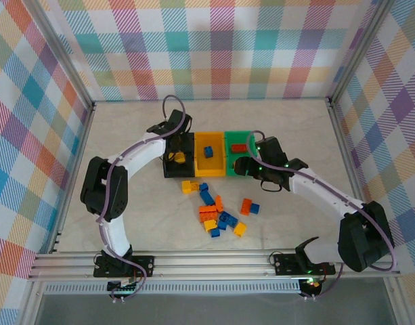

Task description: Sort the legos into containers by color

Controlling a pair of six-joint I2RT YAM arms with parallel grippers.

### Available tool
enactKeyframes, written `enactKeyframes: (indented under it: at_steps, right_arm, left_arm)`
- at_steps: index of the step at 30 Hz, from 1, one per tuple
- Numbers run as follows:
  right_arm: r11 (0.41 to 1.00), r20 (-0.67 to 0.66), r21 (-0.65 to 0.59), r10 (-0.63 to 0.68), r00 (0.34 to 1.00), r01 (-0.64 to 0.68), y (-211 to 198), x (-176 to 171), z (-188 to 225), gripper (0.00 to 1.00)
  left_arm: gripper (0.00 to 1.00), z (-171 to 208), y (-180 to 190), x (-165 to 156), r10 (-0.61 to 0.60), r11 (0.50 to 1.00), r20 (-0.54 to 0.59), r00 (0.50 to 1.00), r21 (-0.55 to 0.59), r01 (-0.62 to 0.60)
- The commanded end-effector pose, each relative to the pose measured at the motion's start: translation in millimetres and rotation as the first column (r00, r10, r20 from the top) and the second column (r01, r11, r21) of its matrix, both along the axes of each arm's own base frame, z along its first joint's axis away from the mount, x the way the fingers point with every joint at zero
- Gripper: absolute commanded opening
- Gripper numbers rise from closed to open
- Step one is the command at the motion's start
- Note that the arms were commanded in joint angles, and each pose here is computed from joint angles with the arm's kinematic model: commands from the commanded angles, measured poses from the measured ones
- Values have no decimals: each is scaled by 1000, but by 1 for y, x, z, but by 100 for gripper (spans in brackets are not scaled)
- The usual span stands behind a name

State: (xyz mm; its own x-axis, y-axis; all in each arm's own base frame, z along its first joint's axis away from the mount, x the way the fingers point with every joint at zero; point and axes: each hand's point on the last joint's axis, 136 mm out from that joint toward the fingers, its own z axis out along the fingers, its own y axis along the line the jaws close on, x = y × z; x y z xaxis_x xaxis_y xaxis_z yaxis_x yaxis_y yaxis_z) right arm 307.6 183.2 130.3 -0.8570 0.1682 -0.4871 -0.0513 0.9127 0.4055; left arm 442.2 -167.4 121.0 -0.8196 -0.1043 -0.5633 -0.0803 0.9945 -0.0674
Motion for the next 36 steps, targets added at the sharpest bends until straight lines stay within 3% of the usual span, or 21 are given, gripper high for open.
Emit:
enactKeyframes:
  at_steps: [1,6,10,11,13,22,28,36]
  right_arm:
    - [999,-40,28,48,998,-47,4,-18,-4,86]
    - [999,-100,15,30,995,-28,-5,-37,-17,86]
    - [999,-175,-39,-24,984,17,-20,-58,-37,86]
    - [998,-188,-56,-36,981,26,-24,-63,-42,86]
    - [994,-225,-102,-72,972,49,-33,-73,-56,86]
    - [990,-340,-140,-71,938,24,-31,-107,-86,81]
    - [984,-355,-169,-115,928,58,-33,-108,-96,69]
    - [953,-347,-288,-191,918,90,-54,-107,-106,57]
  left_arm:
    - [77,21,-2,4,-5,1000,23,1000,-28,6]
    - [85,61,-17,-13,-44,990,92,995,-131,56]
    - [91,90,-41,-53,-112,965,160,981,-217,146]
    - [100,94,-46,-64,-126,958,171,977,-236,165]
    - [100,96,-53,-88,-150,940,186,971,-278,198]
    - [100,57,-33,-161,-137,911,139,981,-370,180]
    - [100,35,-19,-178,-120,920,109,987,-362,152]
    - [100,33,-12,-184,-114,921,120,986,-360,150]
